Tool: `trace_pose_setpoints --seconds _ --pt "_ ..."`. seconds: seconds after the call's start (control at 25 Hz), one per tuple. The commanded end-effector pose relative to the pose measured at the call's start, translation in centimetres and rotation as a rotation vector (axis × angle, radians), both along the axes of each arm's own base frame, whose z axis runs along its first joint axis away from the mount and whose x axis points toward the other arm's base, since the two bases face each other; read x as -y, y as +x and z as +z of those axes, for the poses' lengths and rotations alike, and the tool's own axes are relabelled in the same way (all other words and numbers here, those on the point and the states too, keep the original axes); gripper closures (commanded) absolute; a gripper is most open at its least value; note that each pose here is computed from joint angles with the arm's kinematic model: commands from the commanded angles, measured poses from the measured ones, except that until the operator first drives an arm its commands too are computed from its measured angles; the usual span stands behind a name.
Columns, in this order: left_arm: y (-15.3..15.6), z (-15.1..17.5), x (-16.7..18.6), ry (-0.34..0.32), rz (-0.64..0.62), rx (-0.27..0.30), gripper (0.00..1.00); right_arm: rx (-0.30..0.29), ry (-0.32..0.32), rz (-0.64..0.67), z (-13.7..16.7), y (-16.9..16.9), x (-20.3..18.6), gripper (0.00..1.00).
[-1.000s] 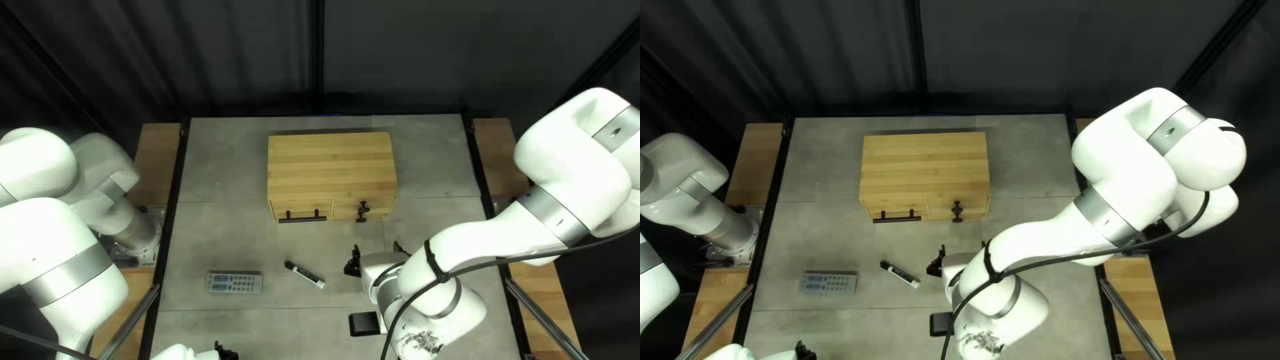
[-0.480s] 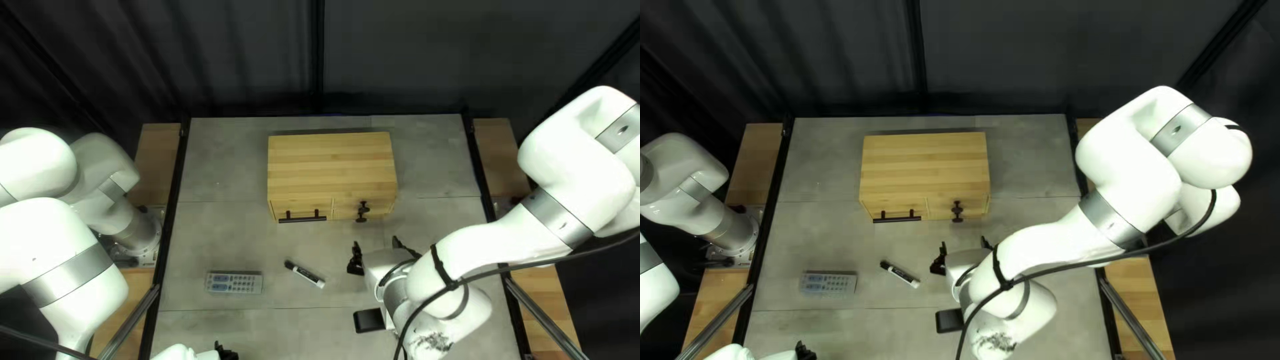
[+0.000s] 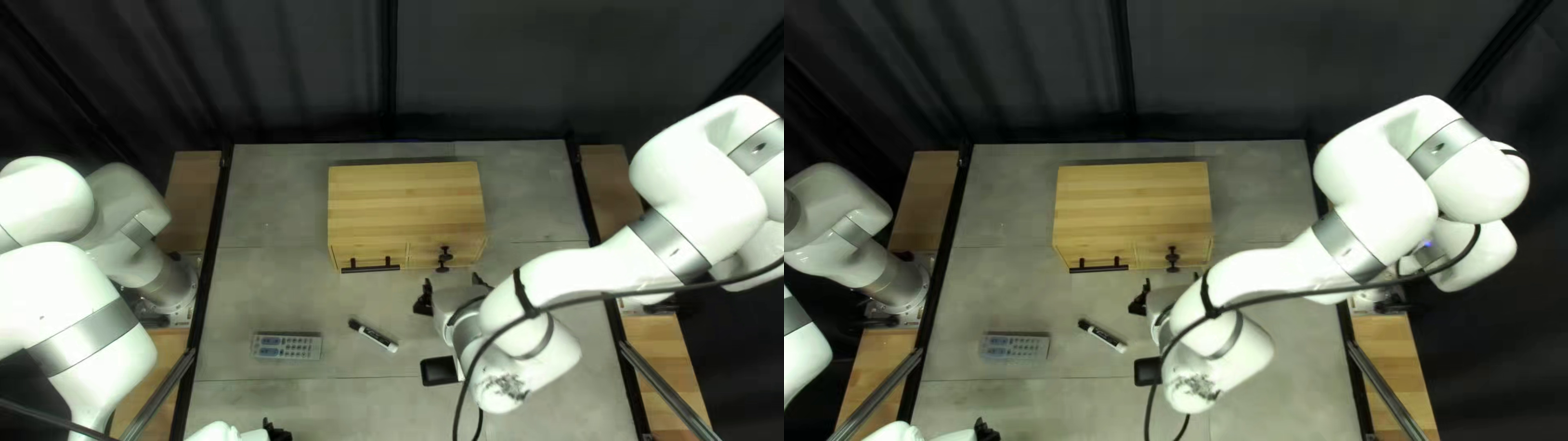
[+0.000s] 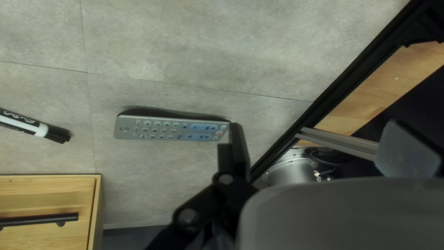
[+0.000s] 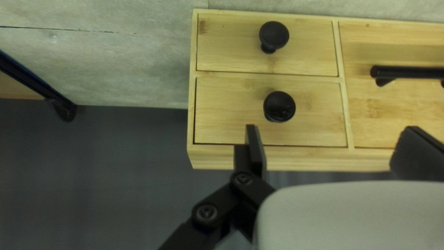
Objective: Open drawers and place objects into drawer and close
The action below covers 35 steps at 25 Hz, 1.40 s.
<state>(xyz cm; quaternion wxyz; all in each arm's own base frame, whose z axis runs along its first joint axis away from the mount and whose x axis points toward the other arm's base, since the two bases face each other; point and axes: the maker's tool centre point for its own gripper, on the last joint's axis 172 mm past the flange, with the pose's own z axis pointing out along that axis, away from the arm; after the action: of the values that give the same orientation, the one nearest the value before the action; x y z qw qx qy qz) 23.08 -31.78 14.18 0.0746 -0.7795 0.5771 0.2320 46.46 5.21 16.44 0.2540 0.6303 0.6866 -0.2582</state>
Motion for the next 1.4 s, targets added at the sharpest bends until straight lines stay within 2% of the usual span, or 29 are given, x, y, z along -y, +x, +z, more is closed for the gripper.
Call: trace_pose_setpoints --seconds 0.04,0.32,0.64,1.4 --pt "0.0 0.0 0.0 0.000 0.000 0.000 0.00 -0.013 0.025 -0.010 -0.7 -0.1 0.7 0.00" --pt "0.0 0.0 0.0 0.000 0.000 0.000 0.00 -0.040 0.013 -0.025 -2.2 0.1 3.1 0.00" --pt "0.0 0.0 0.0 0.000 0.000 0.000 0.00 -0.021 0.004 -0.057 -2.7 0.3 4.4 0.00" --pt "0.0 0.0 0.0 0.000 0.000 0.000 0.00 0.024 0.032 -0.096 -3.0 0.5 4.8 0.00"
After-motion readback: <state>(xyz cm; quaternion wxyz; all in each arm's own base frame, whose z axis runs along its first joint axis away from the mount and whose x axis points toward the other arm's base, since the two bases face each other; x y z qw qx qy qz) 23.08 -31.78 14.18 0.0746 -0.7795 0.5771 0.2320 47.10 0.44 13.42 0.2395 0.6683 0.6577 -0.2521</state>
